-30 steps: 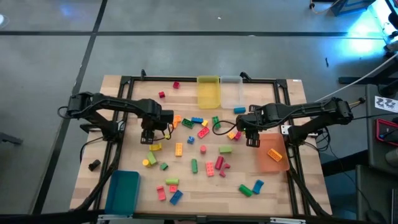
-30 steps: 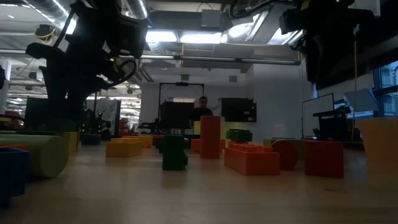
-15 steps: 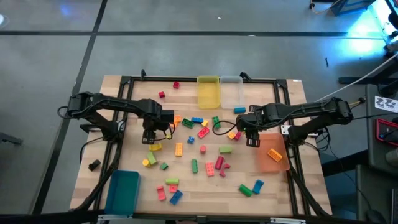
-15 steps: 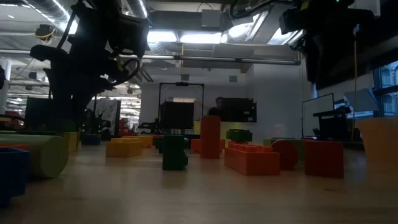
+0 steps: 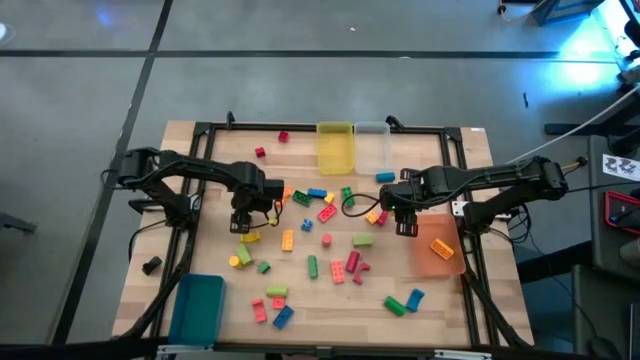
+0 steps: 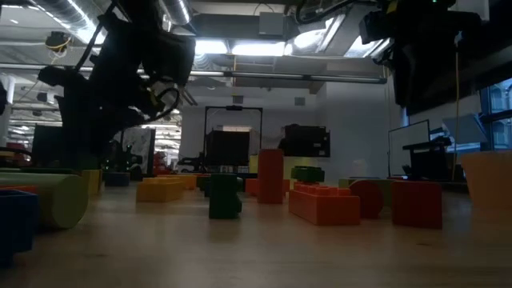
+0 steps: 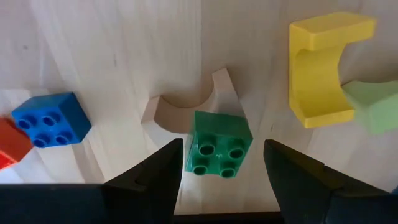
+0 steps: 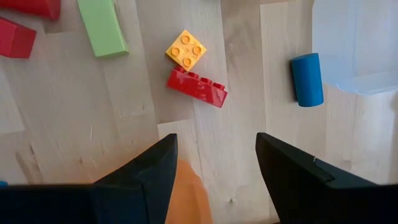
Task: Sort blocks by size
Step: Put the green square game piece into the blue bin
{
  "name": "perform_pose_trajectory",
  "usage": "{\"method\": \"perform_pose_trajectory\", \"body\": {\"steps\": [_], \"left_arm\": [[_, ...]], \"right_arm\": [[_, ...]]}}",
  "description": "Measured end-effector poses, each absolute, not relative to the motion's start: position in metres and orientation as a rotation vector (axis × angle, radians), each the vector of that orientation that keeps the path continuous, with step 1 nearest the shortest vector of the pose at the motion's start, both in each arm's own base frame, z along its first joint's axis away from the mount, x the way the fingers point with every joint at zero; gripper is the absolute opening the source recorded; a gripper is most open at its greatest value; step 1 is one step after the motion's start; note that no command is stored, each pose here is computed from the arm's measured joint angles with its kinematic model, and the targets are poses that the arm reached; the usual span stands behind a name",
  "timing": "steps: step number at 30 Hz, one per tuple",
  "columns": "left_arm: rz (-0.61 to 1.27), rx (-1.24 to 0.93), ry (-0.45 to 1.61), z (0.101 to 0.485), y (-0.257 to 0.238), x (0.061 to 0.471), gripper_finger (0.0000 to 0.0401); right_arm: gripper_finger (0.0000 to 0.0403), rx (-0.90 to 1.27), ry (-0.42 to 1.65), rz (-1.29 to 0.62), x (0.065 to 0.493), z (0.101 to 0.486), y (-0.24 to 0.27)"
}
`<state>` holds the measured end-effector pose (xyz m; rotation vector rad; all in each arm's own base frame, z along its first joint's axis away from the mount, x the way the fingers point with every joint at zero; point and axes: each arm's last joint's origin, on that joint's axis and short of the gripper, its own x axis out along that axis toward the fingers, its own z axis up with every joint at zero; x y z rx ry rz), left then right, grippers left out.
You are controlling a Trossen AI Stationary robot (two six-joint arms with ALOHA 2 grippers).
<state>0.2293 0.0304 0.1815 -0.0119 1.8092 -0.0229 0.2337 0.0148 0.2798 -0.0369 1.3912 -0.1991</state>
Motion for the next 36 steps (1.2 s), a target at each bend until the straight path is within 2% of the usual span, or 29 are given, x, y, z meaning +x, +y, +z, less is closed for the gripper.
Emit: {"method": "perform_pose_trajectory", "body": {"steps": [12, 20, 30, 36], "left_arm": [[-0.012, -0.007, 1.897, 0.162, 0.032, 0.236, 0.0207], [-0.01, -0.008, 1.912, 0.163, 0.032, 0.234, 0.0125], [-0.018, -0.063, 1.959, 0.171, 0.031, 0.233, 0.0125], [-0.096, -0.215, 1.996, 0.194, 0.026, 0.237, 0.0126]], "right_arm": [[0.022, -0.037, 1.391, -0.199, 0.234, 0.28, 0.015], [0.022, -0.038, 1.391, -0.198, 0.234, 0.28, 0.015], [0.022, -0.038, 1.391, -0.198, 0.234, 0.28, 0.015], [0.022, -0.038, 1.391, -0.198, 0.234, 0.28, 0.015]]}}
